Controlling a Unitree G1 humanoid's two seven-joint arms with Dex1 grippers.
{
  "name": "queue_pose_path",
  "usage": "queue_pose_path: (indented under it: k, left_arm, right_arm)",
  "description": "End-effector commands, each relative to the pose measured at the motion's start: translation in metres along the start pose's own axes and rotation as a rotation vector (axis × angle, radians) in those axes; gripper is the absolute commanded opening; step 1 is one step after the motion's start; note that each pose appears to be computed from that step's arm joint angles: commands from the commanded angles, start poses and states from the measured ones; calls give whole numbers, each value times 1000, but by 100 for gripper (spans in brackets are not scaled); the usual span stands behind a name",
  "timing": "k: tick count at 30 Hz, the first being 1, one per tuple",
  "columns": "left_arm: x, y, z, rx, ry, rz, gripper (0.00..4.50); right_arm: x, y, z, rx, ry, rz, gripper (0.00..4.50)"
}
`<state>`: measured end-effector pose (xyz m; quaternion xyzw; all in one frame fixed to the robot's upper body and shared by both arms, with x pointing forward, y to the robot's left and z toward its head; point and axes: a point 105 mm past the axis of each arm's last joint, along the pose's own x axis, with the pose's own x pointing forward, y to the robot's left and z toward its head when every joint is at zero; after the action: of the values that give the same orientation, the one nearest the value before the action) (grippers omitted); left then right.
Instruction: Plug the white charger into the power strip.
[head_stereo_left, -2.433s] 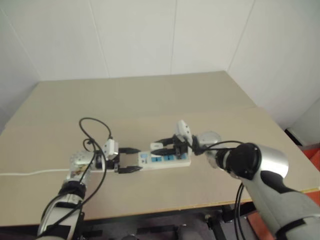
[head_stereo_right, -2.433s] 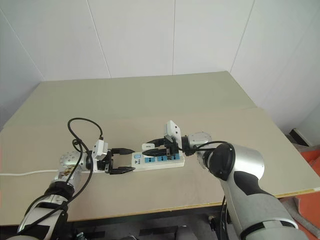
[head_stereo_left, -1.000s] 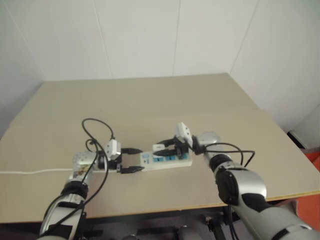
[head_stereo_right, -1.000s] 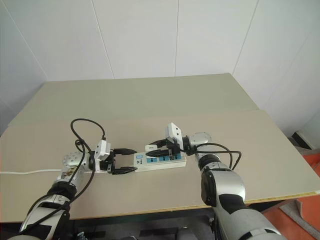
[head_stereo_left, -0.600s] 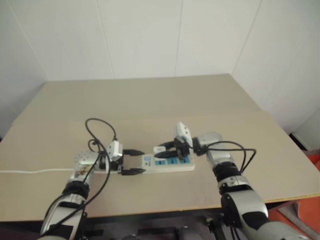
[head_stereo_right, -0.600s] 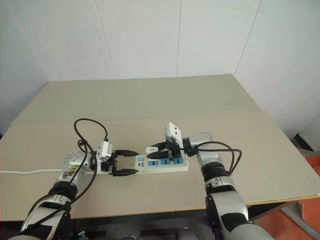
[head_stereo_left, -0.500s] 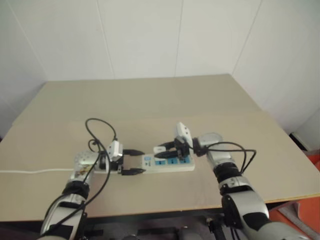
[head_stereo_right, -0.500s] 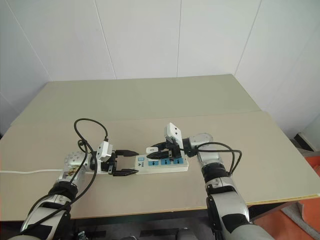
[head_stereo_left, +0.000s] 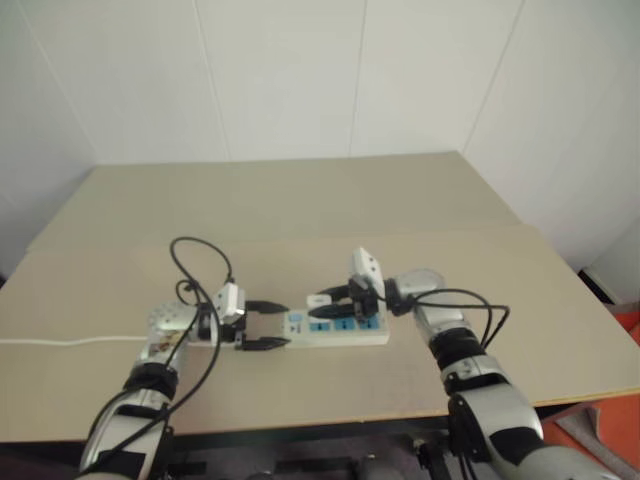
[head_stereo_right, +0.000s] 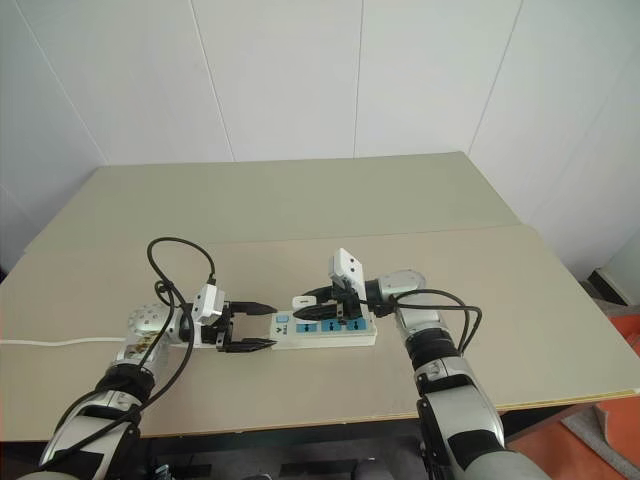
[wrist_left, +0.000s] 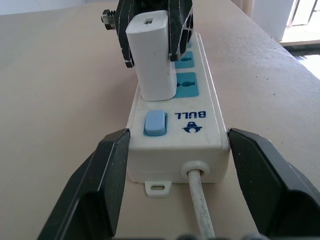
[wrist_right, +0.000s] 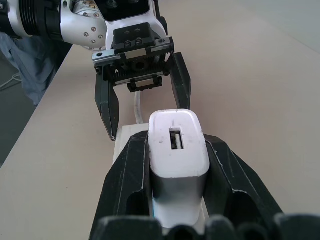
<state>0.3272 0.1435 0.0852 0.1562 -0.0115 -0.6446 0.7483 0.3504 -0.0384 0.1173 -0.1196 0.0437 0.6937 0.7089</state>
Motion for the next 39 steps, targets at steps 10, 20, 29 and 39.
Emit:
queue_pose_path:
  k: [10,20,29,39]
  left_arm:
    - [-4,-1,-9,-22,43,19,318]
    - [-4,0,-7,-69,32,-8,318]
    - [-21,23,45,-14,-218,121,447]
    - [-92,2,69,68,1,87,447]
  right_arm:
    - [7,21,-17,-51,-16,75,392]
    - [2,14,-11,-75,-26,30,448]
    - [-15,5,11,-130,-106,-49,450]
    - [-118,10,37,-281,34,-129,450]
